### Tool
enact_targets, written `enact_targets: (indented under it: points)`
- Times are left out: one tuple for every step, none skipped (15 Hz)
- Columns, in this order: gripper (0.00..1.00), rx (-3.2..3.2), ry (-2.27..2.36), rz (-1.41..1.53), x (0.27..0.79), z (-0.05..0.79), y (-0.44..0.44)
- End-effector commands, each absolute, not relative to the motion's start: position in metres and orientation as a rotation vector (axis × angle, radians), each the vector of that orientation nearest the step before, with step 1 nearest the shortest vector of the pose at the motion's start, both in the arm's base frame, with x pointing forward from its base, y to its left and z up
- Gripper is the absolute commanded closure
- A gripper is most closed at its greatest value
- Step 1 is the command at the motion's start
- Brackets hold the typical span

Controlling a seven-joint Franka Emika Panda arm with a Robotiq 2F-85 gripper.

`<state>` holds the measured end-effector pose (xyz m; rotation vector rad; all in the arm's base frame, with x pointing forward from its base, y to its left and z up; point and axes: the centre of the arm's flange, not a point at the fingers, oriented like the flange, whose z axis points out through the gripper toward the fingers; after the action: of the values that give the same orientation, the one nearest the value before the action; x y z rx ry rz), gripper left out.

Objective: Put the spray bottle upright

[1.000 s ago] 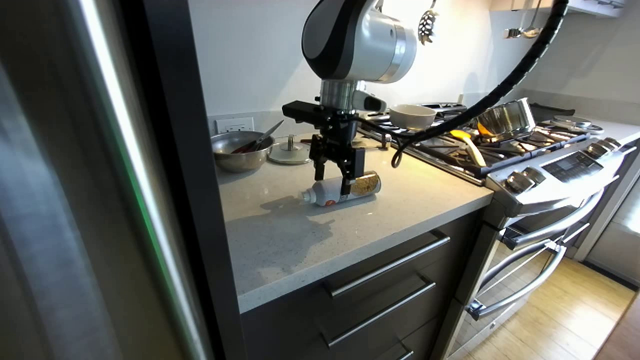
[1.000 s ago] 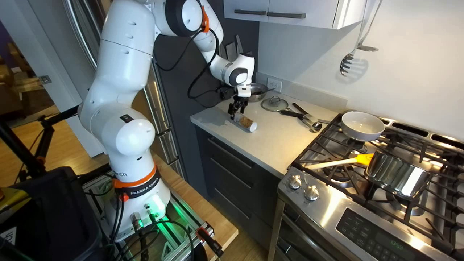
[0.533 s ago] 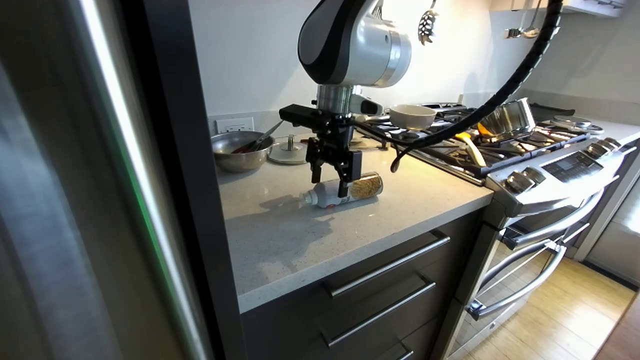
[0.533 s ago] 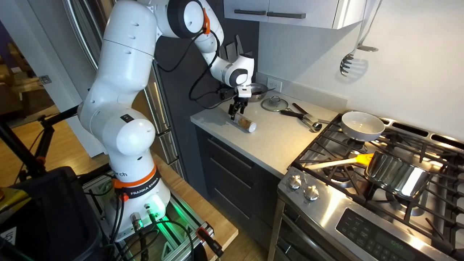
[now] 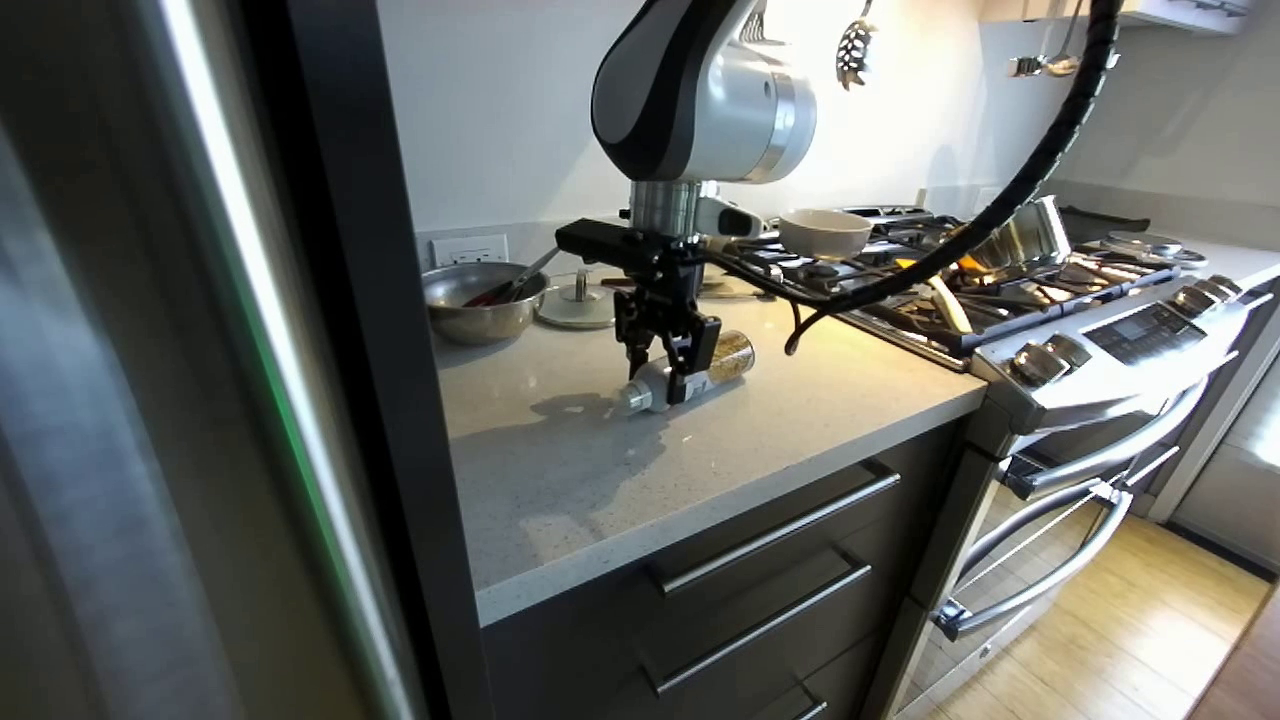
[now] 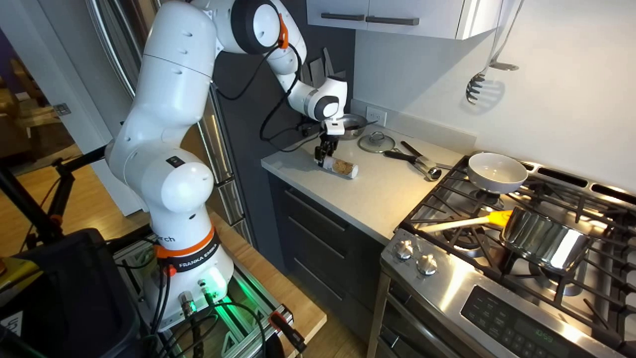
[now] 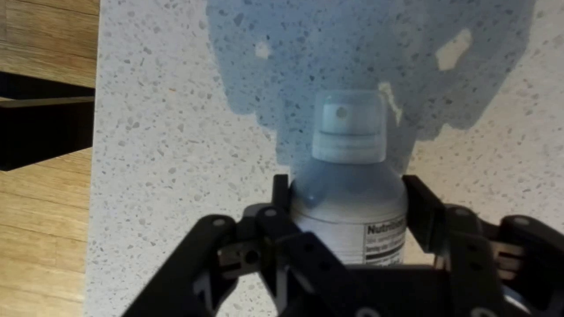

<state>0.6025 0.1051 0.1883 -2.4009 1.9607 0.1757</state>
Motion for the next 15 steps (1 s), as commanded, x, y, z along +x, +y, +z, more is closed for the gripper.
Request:
enact_targets:
  points:
    - [0.62, -2.44, 1.946, 0.115, 0.607, 0.182, 0.103]
    - [0.62, -2.444, 1.943, 0.105, 0.607, 0.184, 0.101]
    - [0.62, -2.444, 1.94, 0.097, 0.607, 0.186, 0.1]
    - [0.62, -2.437, 1.936, 0.093, 0.607, 0.188, 0.098]
    - [0.62, -2.42, 1.926, 0.103, 0.607, 0.193, 0.094]
    - [0.62, -2.418, 1.903, 0.114, 0.606, 0.199, 0.09]
    - [0.62, -2.409, 1.867, 0.138, 0.605, 0.205, 0.086]
    - [0.62, -2.394, 1.836, 0.166, 0.602, 0.212, 0.08]
    - [0.62, -2.38, 1.803, 0.19, 0.601, 0.219, 0.074]
    - [0.62, -2.359, 1.765, 0.216, 0.598, 0.229, 0.068]
    - [0.62, -2.338, 1.723, 0.232, 0.597, 0.235, 0.061]
    - [0.62, -2.318, 1.68, 0.248, 0.594, 0.245, 0.053]
    - [0.62, -2.296, 1.642, 0.255, 0.593, 0.25, 0.044]
    - [0.62, -2.267, 1.601, 0.262, 0.589, 0.26, 0.036]
    - [0.62, -2.239, 1.567, 0.27, 0.586, 0.268, 0.028]
